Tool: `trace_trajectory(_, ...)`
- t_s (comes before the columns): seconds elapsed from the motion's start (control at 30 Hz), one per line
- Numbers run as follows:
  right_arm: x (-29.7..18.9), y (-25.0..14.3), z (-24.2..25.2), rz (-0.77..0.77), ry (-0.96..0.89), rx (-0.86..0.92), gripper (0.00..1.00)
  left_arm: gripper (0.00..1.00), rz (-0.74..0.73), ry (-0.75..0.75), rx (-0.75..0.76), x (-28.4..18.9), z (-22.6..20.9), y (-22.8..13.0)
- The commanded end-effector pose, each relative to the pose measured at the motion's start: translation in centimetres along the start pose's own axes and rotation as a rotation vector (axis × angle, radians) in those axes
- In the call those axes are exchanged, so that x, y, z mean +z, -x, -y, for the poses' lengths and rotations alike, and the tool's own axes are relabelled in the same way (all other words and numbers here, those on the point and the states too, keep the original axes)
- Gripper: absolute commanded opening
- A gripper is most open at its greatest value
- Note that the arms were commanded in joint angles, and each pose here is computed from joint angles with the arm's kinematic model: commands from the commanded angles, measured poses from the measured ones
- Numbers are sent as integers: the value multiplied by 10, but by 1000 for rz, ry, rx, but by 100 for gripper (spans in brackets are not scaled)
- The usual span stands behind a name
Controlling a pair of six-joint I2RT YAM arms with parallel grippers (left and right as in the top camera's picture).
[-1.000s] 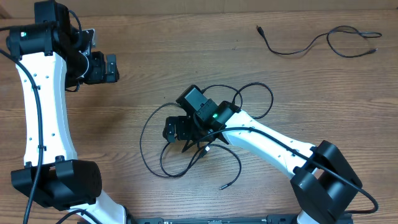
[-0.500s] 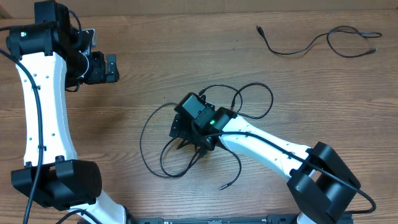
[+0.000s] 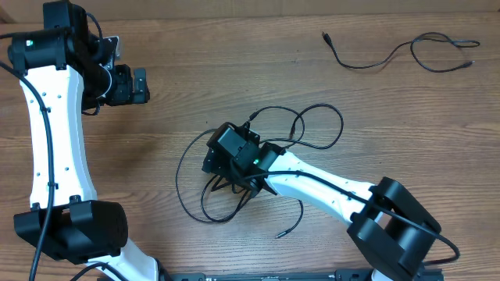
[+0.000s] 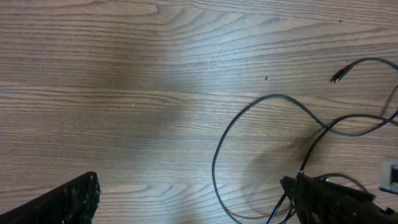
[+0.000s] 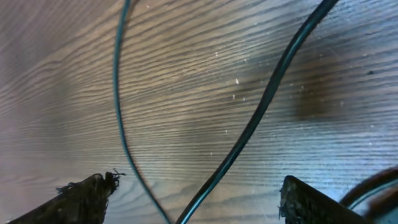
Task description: Untangle cables
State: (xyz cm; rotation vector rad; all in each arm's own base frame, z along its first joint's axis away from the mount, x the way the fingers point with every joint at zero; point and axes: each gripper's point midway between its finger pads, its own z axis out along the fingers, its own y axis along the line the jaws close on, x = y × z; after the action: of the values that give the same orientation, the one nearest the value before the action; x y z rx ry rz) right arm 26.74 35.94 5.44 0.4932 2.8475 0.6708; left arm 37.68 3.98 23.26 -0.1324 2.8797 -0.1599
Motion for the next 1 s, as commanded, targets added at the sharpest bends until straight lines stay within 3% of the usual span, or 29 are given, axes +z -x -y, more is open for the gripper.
trace_trajectory(0.0,9,1,9,12,-35,7,84,100,-10,-12,19,3,3,-1)
trace_trajectory(0.27,19,4,11,28,-39,8,76,100,-10,-13,22,3,5,-1)
trace_trajectory(0.5,23,12,18,31,-59,22,63,99,-10,-14,25,3,6,-1)
trace_trajectory(0.73,23,11,14,40,-45,13,33,100,-10,-14,25,3,6,-1)
trace_trajectory(0.83,23,13,12,46,-40,13,4,100,-10,-14,25,3,6,-1)
trace_trajectory(0.97,23,13,12,46,-40,12,4,99,-10,-14,25,3,6,-1)
